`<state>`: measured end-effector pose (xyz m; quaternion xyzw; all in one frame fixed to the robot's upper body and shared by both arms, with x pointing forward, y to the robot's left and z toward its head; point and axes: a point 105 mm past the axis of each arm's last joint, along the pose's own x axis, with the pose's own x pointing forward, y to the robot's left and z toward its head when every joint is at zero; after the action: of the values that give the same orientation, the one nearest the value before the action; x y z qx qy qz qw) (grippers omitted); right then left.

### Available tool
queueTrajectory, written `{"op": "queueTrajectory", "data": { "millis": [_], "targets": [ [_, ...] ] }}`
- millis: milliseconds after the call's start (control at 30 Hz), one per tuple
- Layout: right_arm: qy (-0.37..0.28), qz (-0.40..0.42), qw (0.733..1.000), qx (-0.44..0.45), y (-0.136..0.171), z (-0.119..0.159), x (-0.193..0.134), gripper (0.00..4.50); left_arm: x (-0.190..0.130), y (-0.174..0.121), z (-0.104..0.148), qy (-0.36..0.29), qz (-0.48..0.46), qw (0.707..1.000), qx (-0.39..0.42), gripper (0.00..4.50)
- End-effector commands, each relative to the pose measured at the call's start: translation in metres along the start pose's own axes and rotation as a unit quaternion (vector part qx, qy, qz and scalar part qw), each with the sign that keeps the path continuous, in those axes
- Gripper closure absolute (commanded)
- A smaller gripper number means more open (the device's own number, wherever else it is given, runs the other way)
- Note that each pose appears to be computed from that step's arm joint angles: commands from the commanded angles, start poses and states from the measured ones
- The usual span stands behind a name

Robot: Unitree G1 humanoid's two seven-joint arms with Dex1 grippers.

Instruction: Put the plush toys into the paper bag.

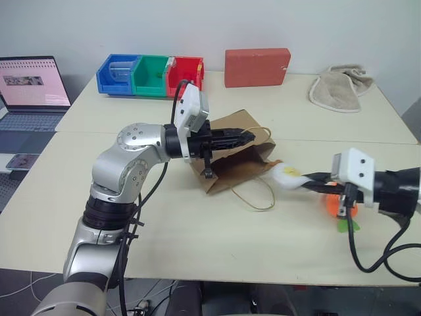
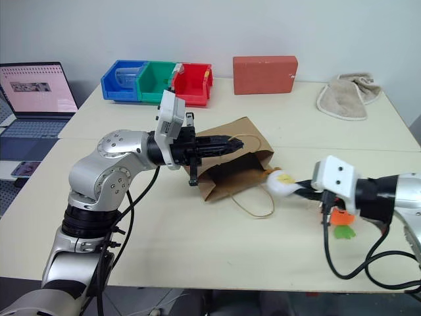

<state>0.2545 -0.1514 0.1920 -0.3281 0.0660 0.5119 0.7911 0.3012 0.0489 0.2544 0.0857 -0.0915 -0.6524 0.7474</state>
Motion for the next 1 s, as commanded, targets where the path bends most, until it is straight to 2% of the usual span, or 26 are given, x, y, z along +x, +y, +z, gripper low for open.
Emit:
{"op": "queueTrajectory", "data": {
  "millis": [33, 367, 600, 733, 1000],
  "targets": [
    [-0.032, -0.036, 0.999, -0.006, -0.011, 0.012, 0.026, 4.49, 0.0, -0.003, 0.017, -0.02, -0.013, 1.0, 0.018, 4.5],
    [-0.031, -0.13, 0.991, -0.023, -0.038, 0.004, 0.098, 4.49, 0.001, -0.008, 0.02, -0.021, -0.025, 0.999, 0.009, 4.5],
    [-0.038, -0.236, 0.971, 0.002, -0.063, 0.003, 0.121, 4.49, 0.002, -0.014, 0.015, -0.019, -0.04, 0.999, -0.01, 4.5],
    [-0.042, -0.242, 0.969, 0.011, -0.06, -0.002, 0.124, 3.32, 0.003, -0.016, 0.012, -0.017, -0.042, 0.999, -0.016, 4.5],
    [-0.044, -0.248, 0.968, 0.005, -0.054, -0.001, 0.119, 0.44, 0.004, -0.013, 0.006, -0.019, -0.031, 0.999, -0.027, 4.5]
  ]
}}
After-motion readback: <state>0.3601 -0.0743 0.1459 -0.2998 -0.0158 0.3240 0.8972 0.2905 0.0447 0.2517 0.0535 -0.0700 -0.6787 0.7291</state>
